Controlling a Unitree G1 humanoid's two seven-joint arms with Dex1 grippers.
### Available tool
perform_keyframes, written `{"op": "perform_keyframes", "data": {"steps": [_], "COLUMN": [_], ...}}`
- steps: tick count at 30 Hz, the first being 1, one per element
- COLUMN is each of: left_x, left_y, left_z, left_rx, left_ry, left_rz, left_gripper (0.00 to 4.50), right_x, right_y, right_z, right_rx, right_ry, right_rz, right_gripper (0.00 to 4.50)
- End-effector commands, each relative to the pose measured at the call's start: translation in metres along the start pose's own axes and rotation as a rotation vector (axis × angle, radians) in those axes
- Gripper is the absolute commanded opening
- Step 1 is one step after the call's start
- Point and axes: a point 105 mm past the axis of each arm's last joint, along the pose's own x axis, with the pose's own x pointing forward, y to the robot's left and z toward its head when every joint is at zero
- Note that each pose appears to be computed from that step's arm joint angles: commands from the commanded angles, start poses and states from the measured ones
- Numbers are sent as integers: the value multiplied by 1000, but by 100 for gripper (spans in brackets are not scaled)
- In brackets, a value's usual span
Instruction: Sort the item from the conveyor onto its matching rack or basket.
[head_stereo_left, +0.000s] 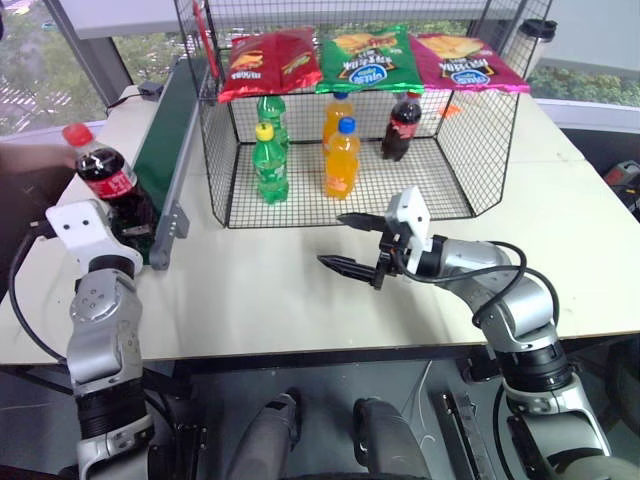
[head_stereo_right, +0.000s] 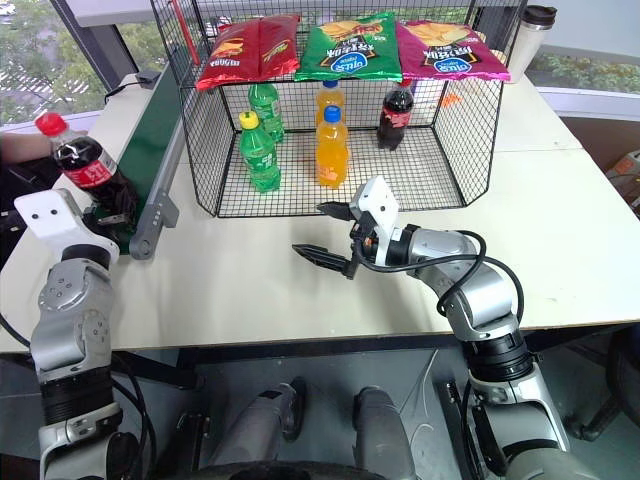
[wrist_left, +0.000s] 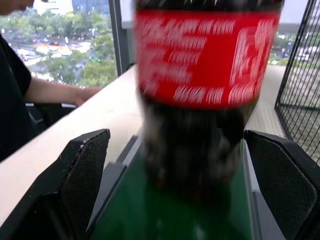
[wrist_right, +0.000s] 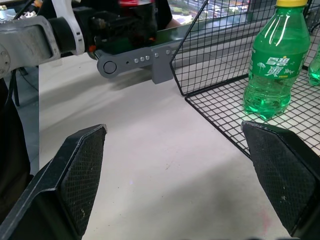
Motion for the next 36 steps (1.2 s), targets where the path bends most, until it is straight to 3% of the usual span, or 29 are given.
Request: {"op": "perform_keyframes", "data": {"steps": [1,5,11,14,18,25,30,36], "left_x": [1,-1,9,18,9,-29,-61,-78], "left_y": [-2,-7,0,-11,-70,-146,-191,-228], "left_z": [12,15,41,59,54,28,2,8], "left_rx": [19,-22,-60,-43,-7,95,151,141], "left_ry": [-53,-84,-156,-194,-122,-10,32,-24], "left_rz": [-30,-64,-20,-98,-481,-981,-1253,-1402], "left_gripper": [425,286,285,285,285,285,285,285], "right_x": [-2,-2,-3,-5,-6,-8,-11,-13], "right_y": [-1,-2,-1,-1,-3,-12,-18,-19], "right_z": [9,8,9,12,25,36,41,48], "right_rx": [-41,-42,-46,-46,-37,-4,5,8], "right_ry": [-18,-11,-3,-6,-35,-64,-85,-101], "right_rz": [-1,-9,-8,-3,-4,-51,-81,-90], "right_gripper": [449,450,450,450,450,450,450,450]}}
